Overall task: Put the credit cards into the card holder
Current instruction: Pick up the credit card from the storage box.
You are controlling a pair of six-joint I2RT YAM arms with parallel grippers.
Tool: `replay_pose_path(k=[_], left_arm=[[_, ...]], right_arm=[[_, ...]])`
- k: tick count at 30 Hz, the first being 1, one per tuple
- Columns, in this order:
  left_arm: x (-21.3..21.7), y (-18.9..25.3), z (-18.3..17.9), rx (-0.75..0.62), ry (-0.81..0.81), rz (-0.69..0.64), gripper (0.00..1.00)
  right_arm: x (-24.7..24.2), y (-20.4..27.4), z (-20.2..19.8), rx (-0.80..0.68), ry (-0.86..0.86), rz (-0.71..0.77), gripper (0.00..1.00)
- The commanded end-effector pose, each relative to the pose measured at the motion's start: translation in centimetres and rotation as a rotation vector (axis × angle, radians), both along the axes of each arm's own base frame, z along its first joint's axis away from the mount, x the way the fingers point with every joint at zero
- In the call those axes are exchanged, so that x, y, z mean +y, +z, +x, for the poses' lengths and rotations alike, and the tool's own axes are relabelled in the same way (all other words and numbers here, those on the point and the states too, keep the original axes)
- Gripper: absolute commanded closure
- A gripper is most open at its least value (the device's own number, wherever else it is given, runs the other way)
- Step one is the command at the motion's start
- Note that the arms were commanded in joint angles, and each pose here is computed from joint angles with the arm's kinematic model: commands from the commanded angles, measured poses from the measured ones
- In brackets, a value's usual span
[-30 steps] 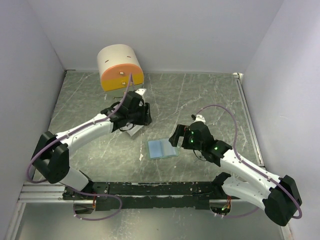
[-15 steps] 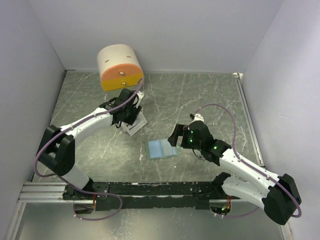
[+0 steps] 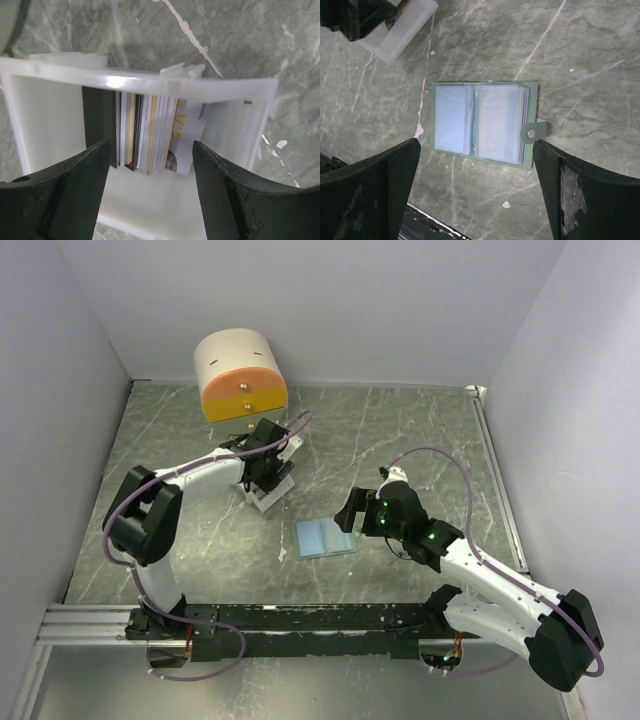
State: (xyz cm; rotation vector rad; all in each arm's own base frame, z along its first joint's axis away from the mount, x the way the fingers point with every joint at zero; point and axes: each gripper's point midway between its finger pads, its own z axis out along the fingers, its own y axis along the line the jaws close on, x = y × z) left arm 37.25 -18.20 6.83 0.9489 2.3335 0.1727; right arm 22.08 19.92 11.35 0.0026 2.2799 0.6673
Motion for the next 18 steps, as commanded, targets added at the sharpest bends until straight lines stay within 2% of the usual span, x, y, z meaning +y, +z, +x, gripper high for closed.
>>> replay_pose_path(k=[1, 10, 18], left_arm=[[-0.6, -0.9, 1.6, -0.016, -0.033, 0.034, 0.23], [1.4, -0.7, 3.3, -0.115, 0.037, 0.136, 0.24], [3.4, 0.2, 3.9, -0.19, 0.102, 0.222, 0.29]], right_arm=[[0.2, 0.6, 0.0, -0.027, 0.008, 0.022, 0.03], [0.0, 0.6, 0.0, -0.03, 0.002, 0.019, 0.03], [0.0, 0.7, 0.0, -0.034, 0.003, 0.02, 0.03]])
